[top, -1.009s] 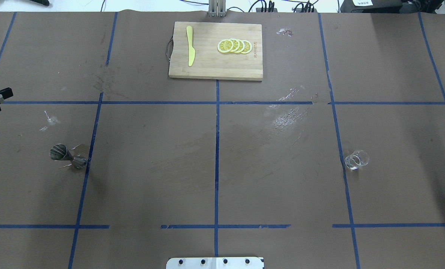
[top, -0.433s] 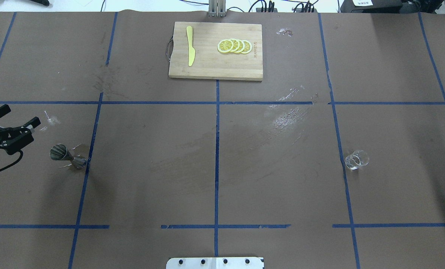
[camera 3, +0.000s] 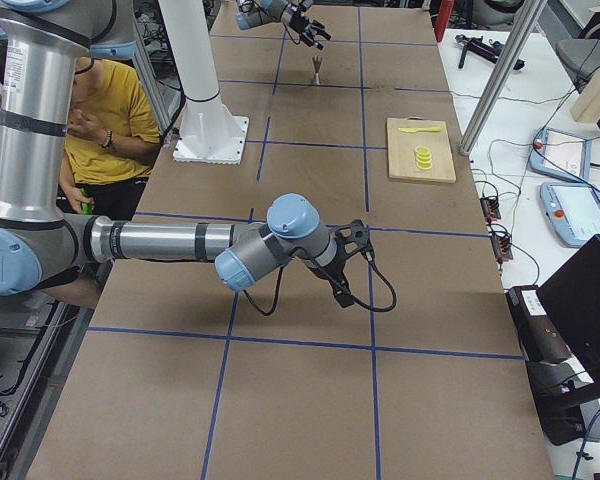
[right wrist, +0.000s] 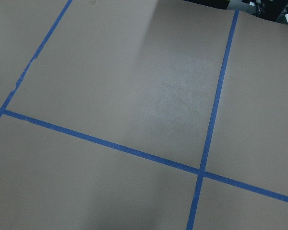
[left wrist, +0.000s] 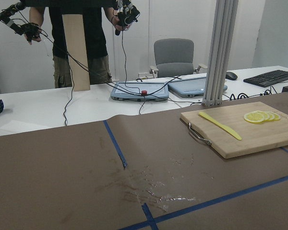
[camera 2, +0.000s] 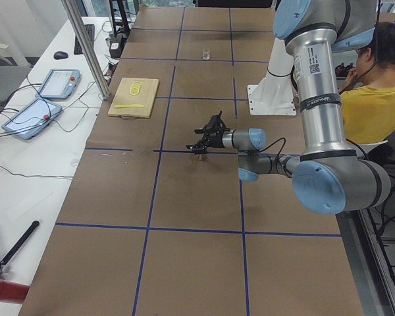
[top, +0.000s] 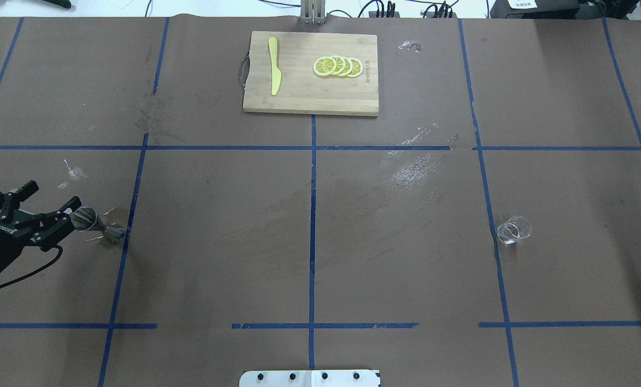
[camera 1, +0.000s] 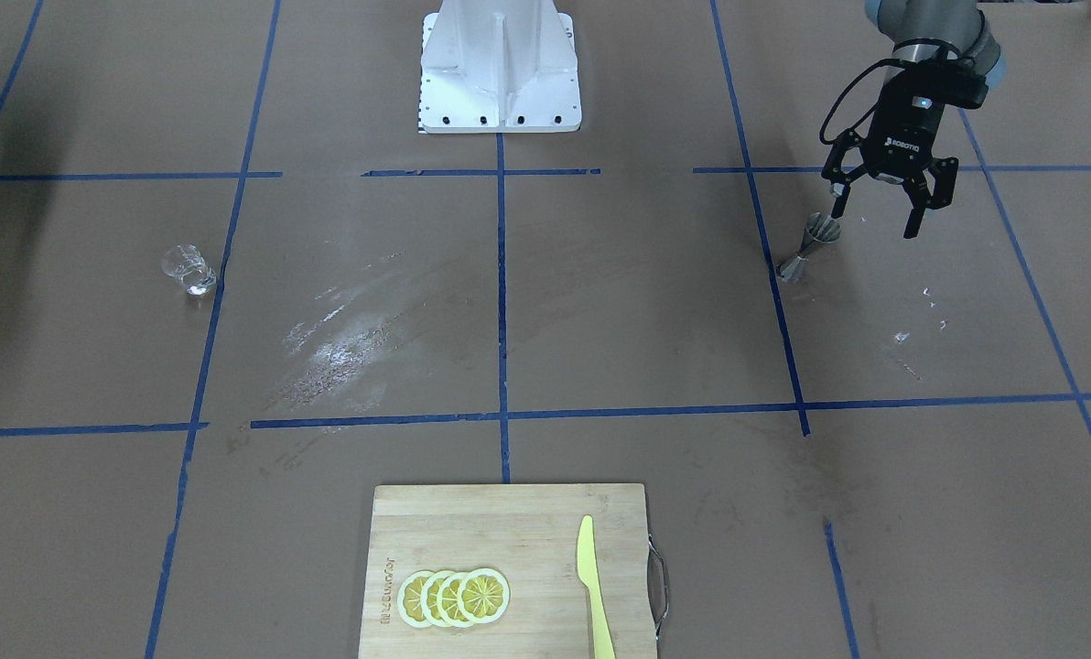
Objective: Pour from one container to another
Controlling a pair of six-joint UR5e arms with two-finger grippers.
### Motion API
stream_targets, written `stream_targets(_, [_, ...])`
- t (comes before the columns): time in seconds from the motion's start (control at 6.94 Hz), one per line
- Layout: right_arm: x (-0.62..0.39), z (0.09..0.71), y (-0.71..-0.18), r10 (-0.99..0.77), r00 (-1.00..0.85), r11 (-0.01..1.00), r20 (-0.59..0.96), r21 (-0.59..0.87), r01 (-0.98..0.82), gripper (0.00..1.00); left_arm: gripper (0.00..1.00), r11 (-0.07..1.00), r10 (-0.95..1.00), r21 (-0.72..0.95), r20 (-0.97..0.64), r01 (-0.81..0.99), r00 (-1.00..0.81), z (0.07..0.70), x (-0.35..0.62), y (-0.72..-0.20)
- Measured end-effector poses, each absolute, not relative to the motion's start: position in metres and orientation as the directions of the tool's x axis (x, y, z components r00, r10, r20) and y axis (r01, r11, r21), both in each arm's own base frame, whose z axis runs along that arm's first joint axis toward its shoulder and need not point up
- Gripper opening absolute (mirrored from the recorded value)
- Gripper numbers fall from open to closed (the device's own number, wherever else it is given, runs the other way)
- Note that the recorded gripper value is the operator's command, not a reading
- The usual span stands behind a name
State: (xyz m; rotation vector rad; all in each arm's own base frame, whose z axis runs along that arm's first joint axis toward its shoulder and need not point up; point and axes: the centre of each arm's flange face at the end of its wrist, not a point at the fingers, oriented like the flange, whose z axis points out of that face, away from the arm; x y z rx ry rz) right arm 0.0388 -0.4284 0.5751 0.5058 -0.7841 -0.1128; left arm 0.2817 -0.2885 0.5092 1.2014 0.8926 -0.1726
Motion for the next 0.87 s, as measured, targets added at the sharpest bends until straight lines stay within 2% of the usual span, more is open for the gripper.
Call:
stream_targets(0.72, [0.039,0.576,-0.426,-0.279,0.709,0.877,0.648,0.473,-0.088,1.0,0.99,0.353,0.299,0.744,-0.664,0.567,0.685,0.522,0.348,-0.271])
stream_targets(0.87, [0.039,0.577,-0.426,-0.278,0.709,0.877,0.648,0.472,-0.088,1.0,0.93,0.352,0.296,0.752,-0.654,0.557,0.696,0.529,0.355,-0.269])
